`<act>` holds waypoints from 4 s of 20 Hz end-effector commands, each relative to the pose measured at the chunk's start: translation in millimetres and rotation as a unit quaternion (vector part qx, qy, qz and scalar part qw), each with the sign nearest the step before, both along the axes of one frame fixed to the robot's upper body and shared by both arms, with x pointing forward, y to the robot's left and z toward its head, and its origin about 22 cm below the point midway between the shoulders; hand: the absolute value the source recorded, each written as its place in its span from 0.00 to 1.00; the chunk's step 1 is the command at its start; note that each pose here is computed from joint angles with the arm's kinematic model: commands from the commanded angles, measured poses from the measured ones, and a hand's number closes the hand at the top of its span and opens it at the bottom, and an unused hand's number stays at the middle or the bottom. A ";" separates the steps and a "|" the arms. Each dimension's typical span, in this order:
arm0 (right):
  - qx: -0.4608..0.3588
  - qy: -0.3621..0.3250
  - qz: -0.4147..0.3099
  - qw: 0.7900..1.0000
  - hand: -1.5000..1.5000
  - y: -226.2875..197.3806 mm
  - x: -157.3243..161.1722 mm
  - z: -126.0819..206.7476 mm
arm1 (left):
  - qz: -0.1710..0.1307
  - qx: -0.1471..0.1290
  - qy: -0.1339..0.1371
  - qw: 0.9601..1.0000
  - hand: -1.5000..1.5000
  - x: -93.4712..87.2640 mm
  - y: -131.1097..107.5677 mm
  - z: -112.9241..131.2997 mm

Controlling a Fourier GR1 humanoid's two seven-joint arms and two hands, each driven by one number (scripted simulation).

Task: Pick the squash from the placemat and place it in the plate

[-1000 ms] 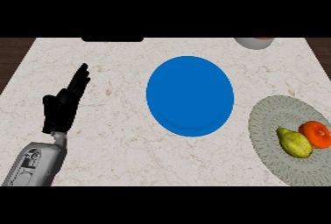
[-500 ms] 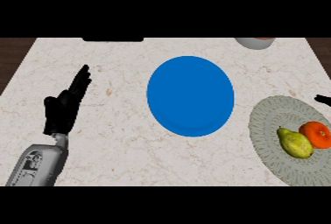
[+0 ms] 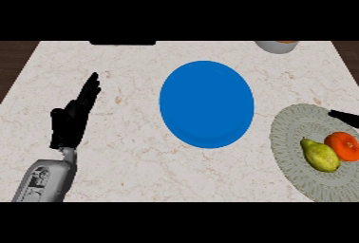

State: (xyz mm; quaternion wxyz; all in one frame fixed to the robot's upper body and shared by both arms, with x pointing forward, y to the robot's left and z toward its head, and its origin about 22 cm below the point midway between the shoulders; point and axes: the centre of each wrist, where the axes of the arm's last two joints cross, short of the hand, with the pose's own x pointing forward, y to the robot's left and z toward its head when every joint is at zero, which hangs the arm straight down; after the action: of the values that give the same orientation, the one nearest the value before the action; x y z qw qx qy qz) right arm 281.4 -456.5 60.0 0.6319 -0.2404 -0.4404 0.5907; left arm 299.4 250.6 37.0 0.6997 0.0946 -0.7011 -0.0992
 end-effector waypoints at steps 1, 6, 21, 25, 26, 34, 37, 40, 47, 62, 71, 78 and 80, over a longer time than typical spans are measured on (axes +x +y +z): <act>-0.020 0.016 -0.004 1.000 0.00 -2.0 1.3 -10.4 | 0.002 0.003 0.005 1.000 0.50 7.1 -4.5 -0.1; -0.015 0.023 -0.010 1.000 0.00 -1.5 18.3 -23.4 | 0.002 0.008 0.004 1.000 0.50 -6.2 2.2 -3.6; -0.001 -0.065 0.003 0.998 1.00 -12.0 13.2 -44.6 | -0.005 -0.001 -0.004 1.000 0.50 19.0 -4.3 20.1; -0.023 -0.072 -0.139 0.987 1.00 22.4 10.0 -62.3 | 0.014 0.006 0.009 1.000 0.50 -13.1 7.1 -10.0; -0.032 -0.072 -0.168 0.983 1.00 29.0 1.4 -76.6 | 0.012 0.010 0.011 1.000 0.50 -2.7 12.5 3.4; 0.018 -0.292 -0.194 0.936 1.00 69.9 16.9 -1.8 | 0.026 0.002 0.006 1.000 0.50 -0.8 22.3 8.1; 0.062 -0.360 -0.177 0.914 1.00 92.9 10.6 12.7 | 0.023 -0.001 0.014 1.000 0.50 -5.7 26.1 -7.5; 0.077 -0.385 -0.126 0.911 1.00 97.0 -8.4 43.9 | 0.025 0.005 -0.001 1.000 0.50 -5.6 25.1 3.9; 0.163 -0.372 -0.078 0.910 1.00 172.0 -16.0 81.9 | 0.005 -0.004 0.005 1.000 0.50 2.8 -1.8 13.8; 0.176 -0.296 -0.067 0.936 1.00 324.2 71.3 32.0 | -0.004 -0.001 -0.004 1.000 0.50 2.0 -23.2 5.1; 0.108 -0.201 -0.113 0.967 0.00 355.5 99.7 -13.9 | -0.008 0.004 0.003 1.000 0.50 9.6 0.9 23.2; 0.171 -0.188 -0.135 0.958 0.00 357.6 112.4 -48.3 | -0.026 0.000 0.001 1.000 0.50 14.0 2.9 13.8; 0.223 -0.192 -0.126 0.947 0.00 352.4 112.5 -50.4 | -0.016 -0.006 -0.002 1.000 0.50 8.3 -9.3 9.1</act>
State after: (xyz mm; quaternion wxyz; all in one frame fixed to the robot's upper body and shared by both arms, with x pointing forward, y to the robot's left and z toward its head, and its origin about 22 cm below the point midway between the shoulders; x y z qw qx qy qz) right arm 392.8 -104.0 20.5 0.6348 -0.2835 -0.6193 0.3647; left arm 308.0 243.1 44.0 0.6970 0.0829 -0.7037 -0.1096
